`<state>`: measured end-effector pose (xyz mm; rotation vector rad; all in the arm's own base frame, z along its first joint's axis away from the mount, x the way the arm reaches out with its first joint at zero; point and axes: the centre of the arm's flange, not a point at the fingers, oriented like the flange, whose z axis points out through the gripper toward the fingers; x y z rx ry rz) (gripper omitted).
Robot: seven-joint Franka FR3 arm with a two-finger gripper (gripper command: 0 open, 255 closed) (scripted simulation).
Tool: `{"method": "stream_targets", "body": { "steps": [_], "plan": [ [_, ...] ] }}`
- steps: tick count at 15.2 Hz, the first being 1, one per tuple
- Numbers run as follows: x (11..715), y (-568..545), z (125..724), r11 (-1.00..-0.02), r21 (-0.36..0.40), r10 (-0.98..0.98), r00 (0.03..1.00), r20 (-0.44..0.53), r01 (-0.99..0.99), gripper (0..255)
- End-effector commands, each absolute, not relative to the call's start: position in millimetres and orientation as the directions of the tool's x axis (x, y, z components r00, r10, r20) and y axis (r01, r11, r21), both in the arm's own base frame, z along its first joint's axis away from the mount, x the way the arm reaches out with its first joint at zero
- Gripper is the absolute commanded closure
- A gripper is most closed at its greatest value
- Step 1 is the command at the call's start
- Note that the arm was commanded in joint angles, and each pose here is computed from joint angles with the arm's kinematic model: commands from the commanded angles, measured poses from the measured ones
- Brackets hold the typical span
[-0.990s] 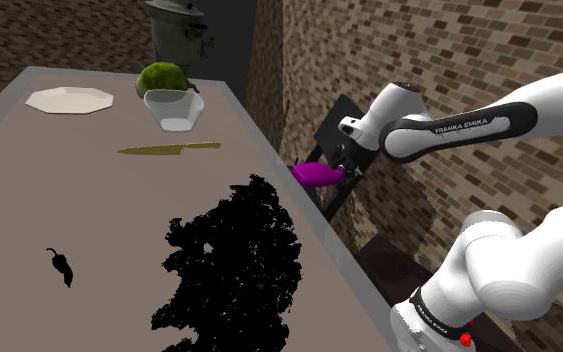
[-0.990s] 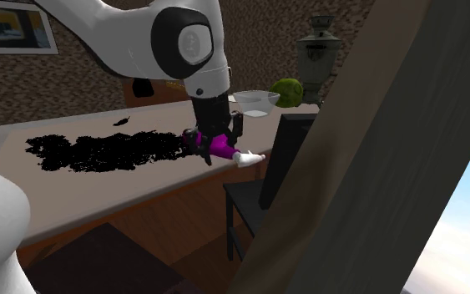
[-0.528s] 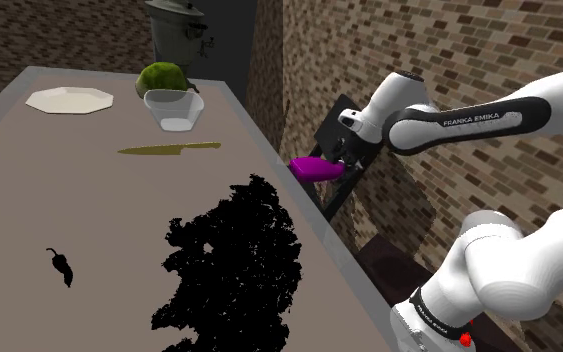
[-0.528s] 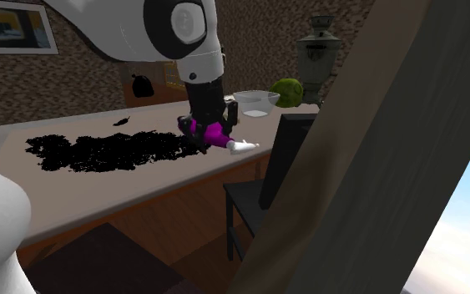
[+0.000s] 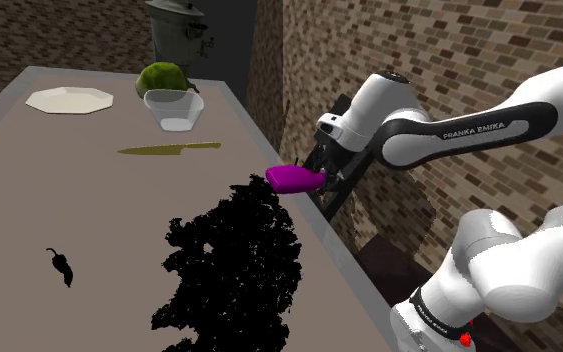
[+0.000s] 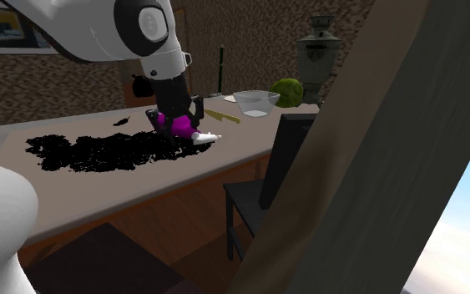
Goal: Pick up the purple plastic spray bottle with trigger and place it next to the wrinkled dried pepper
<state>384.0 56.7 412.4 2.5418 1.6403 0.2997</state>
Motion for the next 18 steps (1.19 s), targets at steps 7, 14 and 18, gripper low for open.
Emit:
{"method": "stream_targets", "body": {
  "steps": [7, 14, 18],
  "plan": [
    [380, 163, 414, -0.416, 0.191, 0.909, 0.401, 0.111, 0.889, 255],
    [377, 255, 414, -0.416, 0.191, 0.909, 0.401, 0.111, 0.889, 255],
    [375, 308, 414, -0.416, 0.191, 0.909, 0.401, 0.111, 0.889, 255]
  ]
}}
